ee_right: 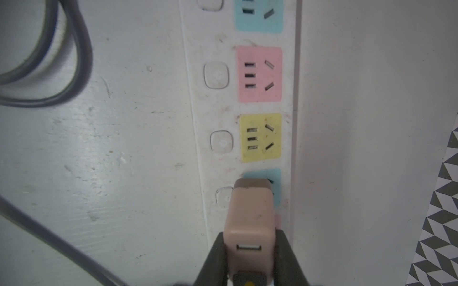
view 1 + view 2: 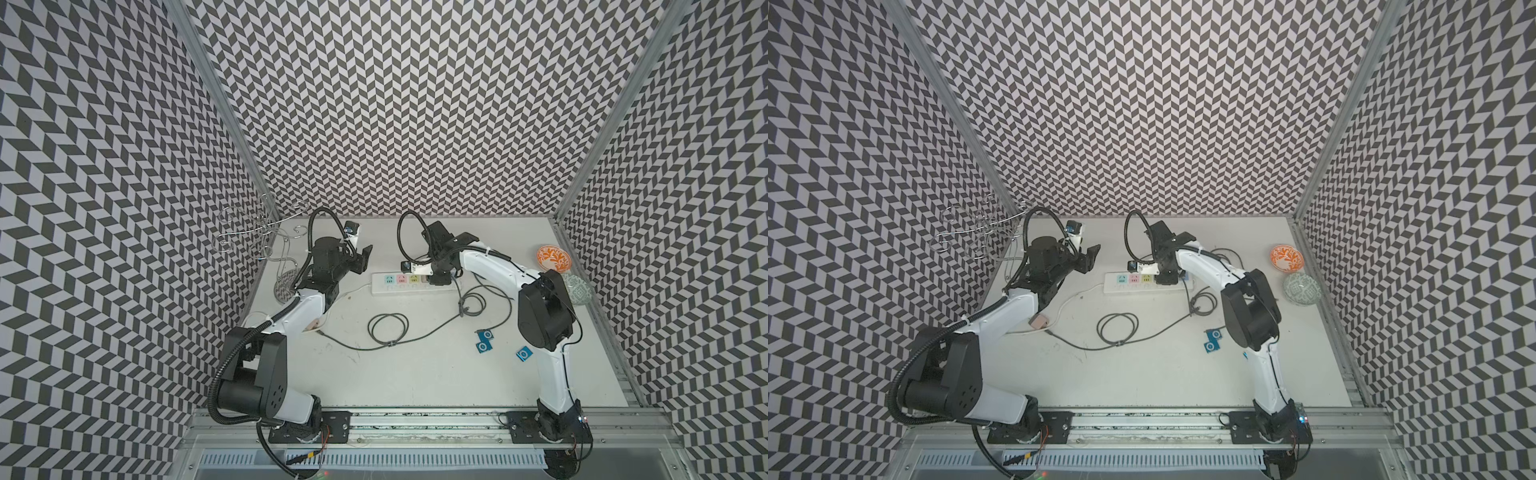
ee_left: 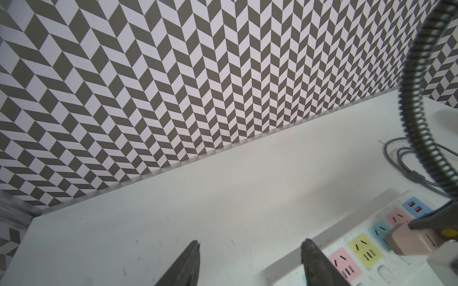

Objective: Charge mp3
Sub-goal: Insert the plug into the socket, then pick up the charging cable from the center of the board.

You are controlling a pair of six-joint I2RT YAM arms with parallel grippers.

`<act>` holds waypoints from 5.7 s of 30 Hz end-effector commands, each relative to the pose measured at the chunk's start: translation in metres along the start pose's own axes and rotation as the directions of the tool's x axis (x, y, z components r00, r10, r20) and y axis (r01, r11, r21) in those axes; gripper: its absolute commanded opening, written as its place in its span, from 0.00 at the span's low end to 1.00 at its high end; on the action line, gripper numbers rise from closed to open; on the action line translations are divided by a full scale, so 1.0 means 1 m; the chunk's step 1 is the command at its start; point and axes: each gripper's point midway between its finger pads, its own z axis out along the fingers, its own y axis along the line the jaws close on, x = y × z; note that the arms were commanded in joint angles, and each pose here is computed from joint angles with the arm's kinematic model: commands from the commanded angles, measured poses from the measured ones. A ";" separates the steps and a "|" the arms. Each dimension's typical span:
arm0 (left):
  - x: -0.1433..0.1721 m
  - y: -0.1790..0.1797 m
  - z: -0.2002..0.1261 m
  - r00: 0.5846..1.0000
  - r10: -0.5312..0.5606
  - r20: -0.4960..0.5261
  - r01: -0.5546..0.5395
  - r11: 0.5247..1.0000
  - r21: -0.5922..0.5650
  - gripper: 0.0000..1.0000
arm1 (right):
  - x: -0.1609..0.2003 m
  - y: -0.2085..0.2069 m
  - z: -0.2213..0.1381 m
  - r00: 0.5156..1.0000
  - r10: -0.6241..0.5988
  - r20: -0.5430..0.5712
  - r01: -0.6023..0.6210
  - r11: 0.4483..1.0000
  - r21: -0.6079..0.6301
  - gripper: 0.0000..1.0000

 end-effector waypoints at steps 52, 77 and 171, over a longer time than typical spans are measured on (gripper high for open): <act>0.002 -0.085 -0.101 0.946 0.309 0.096 -0.320 0.937 0.140 0.65 | 0.002 0.110 -0.015 0.990 0.126 -0.055 -0.138 0.918 -0.373 0.00; 0.017 -0.089 -0.117 0.933 0.338 0.121 -0.348 0.934 0.077 0.67 | 0.000 0.105 0.057 0.974 0.127 -0.186 -0.177 0.941 -0.287 0.00; 0.009 -0.145 -0.037 0.966 0.218 0.143 -0.249 0.932 0.263 0.61 | 0.249 0.066 -0.011 -0.170 0.961 0.219 -0.985 -0.175 0.002 0.05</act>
